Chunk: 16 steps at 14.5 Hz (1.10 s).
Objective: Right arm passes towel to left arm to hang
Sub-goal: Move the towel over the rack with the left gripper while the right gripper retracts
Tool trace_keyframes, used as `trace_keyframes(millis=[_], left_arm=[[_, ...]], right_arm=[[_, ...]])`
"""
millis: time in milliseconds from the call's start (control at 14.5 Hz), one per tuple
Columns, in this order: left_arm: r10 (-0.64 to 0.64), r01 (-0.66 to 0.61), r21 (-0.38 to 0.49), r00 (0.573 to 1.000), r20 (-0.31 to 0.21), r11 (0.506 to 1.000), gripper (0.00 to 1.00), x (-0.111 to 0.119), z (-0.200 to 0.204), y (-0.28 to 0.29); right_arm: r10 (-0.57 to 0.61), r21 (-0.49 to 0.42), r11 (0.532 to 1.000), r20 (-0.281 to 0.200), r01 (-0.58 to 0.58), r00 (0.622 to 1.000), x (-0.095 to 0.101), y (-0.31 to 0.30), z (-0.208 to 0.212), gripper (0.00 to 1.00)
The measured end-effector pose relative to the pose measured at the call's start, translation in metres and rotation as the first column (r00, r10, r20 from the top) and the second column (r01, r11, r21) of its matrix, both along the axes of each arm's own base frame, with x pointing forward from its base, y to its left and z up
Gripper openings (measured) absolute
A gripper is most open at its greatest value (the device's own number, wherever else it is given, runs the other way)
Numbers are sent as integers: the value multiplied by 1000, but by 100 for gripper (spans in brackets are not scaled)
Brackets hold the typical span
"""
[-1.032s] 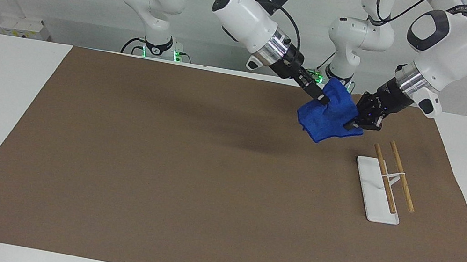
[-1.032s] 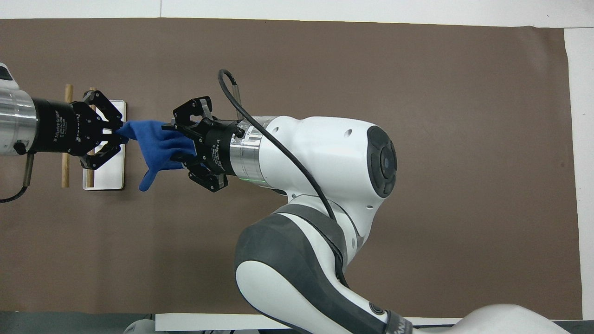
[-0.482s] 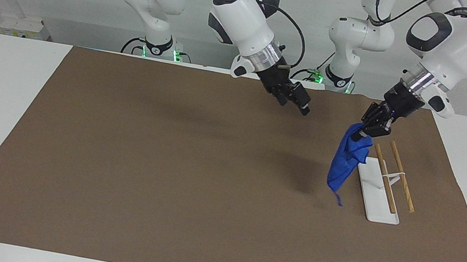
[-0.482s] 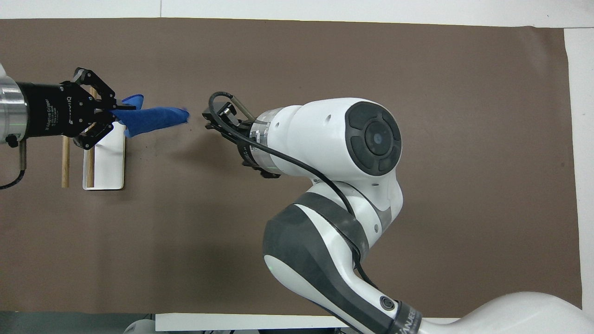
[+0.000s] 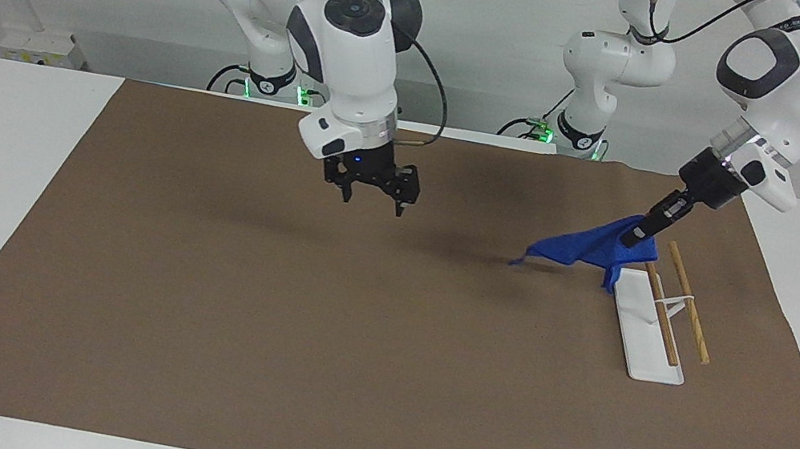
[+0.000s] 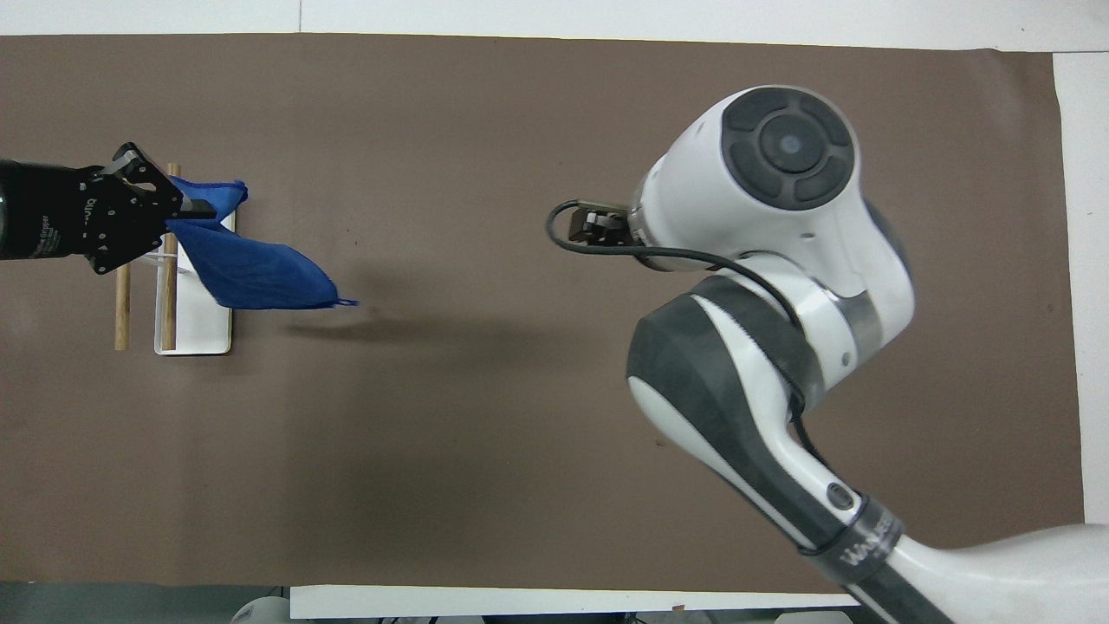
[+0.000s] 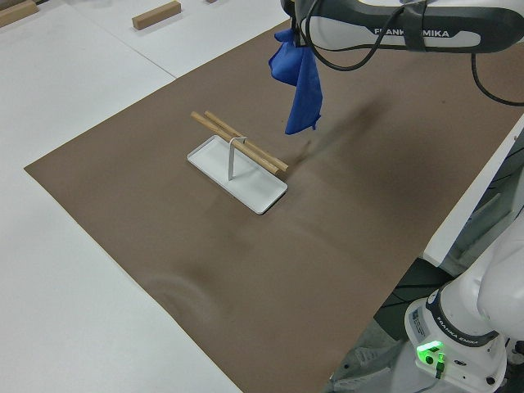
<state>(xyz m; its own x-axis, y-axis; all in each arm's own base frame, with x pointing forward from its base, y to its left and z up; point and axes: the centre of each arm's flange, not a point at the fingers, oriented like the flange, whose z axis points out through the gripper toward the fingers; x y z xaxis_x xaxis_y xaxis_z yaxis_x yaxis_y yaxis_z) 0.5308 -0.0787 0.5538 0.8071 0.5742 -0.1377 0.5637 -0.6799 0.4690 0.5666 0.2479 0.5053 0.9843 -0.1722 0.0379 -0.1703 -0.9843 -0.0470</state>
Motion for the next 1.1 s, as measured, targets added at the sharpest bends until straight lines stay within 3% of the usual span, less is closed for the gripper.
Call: trace_keyframes(millis=[275, 550, 757, 1101], left_arm=[[59, -59, -6, 997, -45, 998, 2, -3, -12, 10], [270, -276, -33, 955, -123, 961, 2, -2, -10, 9], [456, -473, -44, 867, -202, 880, 2, 1, -14, 13], [685, -715, -69, 689, -237, 696, 2, -2, -35, 38]], right_arm=[[94, -127, 987, -31, -97, 995, 17, -129, 29, 100], [86, -52, 995, -48, -88, 995, -2, -249, 74, 100], [40, -14, 999, -71, -41, 997, -17, -309, 88, 100], [78, -17, 997, -70, -79, 994, -16, -288, 95, 100]])
